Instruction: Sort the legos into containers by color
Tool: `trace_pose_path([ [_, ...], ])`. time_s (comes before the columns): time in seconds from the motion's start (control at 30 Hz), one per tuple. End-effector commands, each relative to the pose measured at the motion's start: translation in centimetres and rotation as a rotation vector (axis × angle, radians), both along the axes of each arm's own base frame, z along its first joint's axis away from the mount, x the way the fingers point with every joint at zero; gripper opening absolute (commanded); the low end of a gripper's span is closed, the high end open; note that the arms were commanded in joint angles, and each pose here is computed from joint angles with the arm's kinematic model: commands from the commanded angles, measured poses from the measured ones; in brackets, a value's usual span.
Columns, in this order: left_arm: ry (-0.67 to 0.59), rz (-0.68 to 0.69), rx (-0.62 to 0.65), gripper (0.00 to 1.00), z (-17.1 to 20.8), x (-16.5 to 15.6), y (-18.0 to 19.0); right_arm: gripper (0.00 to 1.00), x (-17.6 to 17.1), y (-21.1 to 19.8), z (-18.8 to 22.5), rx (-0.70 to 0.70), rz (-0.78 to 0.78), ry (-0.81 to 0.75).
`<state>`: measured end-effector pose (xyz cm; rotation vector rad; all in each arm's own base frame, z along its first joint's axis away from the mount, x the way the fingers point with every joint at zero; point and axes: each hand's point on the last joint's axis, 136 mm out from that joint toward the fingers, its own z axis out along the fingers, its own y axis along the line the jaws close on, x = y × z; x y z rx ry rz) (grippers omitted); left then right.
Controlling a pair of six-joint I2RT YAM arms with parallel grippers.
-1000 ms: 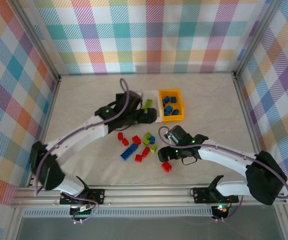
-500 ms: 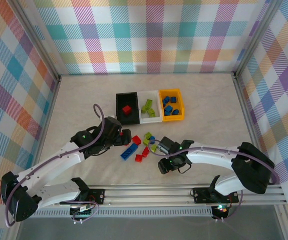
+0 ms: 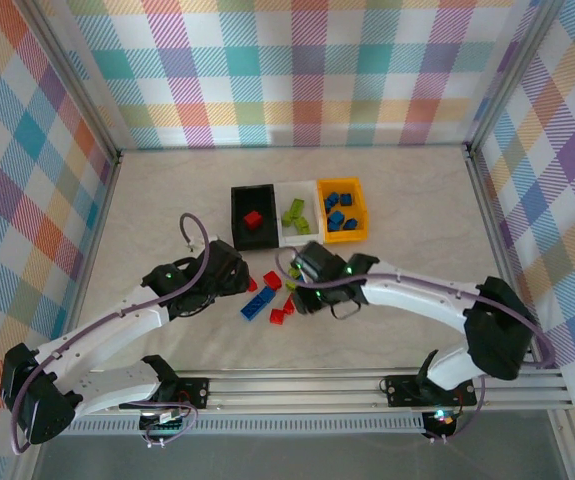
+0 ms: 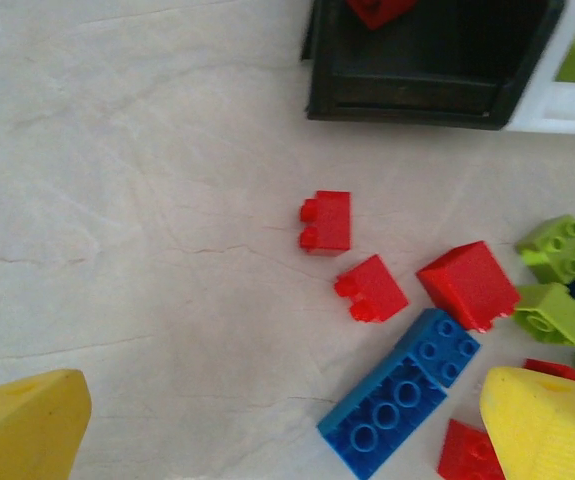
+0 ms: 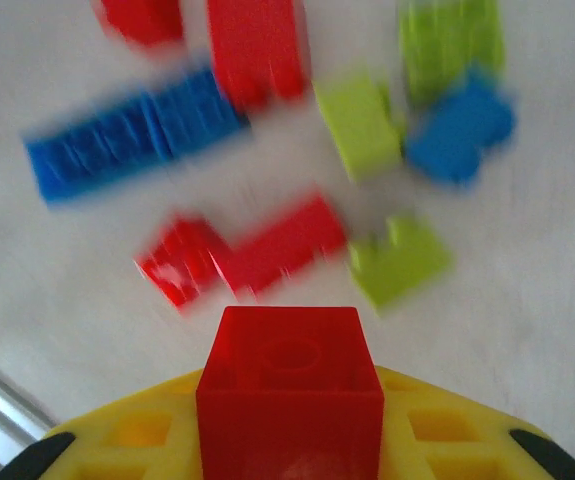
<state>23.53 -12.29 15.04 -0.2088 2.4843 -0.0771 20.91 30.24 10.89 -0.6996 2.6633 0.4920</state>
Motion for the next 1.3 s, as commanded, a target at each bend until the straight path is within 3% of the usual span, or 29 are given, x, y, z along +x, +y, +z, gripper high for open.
trace_pose_path([
  [0.0, 0.018, 0.073, 0.057, 1.00, -0.9, -0.7, 2.1, 0.32, 5.1, 3.5, 2.8, 0.070, 0.022, -0.104],
  [0.3, 0.012, 0.093, 0.034, 1.00, -1.4, -1.6, 2.9, 0.36, 17.9, 9.7, 4.1, 0.102, -0.073, -0.168],
  [0.47, 0.009, 0.082, 0.031, 1.00, -1.4, -1.7, 3.0, 0.39, 21.9, 11.1, 2.2, 0.049, -0.124, -0.165],
  [0.57, 0.015, 0.072, 0.031, 1.00, -1.7, -1.7, 2.9, 0.47, 23.5, 11.9, 1.8, 0.041, -0.143, -0.166],
  [0.63, 0.019, 0.066, 0.027, 1.00, -1.8, -1.7, 2.7, 0.59, 24.2, 12.4, 1.7, 0.041, -0.149, -0.164],
  [0.73, 0.020, 0.060, 0.026, 1.00, -1.8, -1.6, 2.5, 0.68, 24.7, 13.1, 3.1, 0.077, -0.148, -0.182],
  [1.03, 0.015, 0.023, -0.053, 1.00, -1.4, -0.4, 0.5, 0.70, 23.5, 12.0, 9.1, 0.155, -0.146, -0.257],
  [1.27, 0.047, -0.003, -0.114, 1.00, -2.2, 1.0, -1.4, 0.71, 19.1, 8.7, 11.1, 0.231, -0.133, -0.273],
])
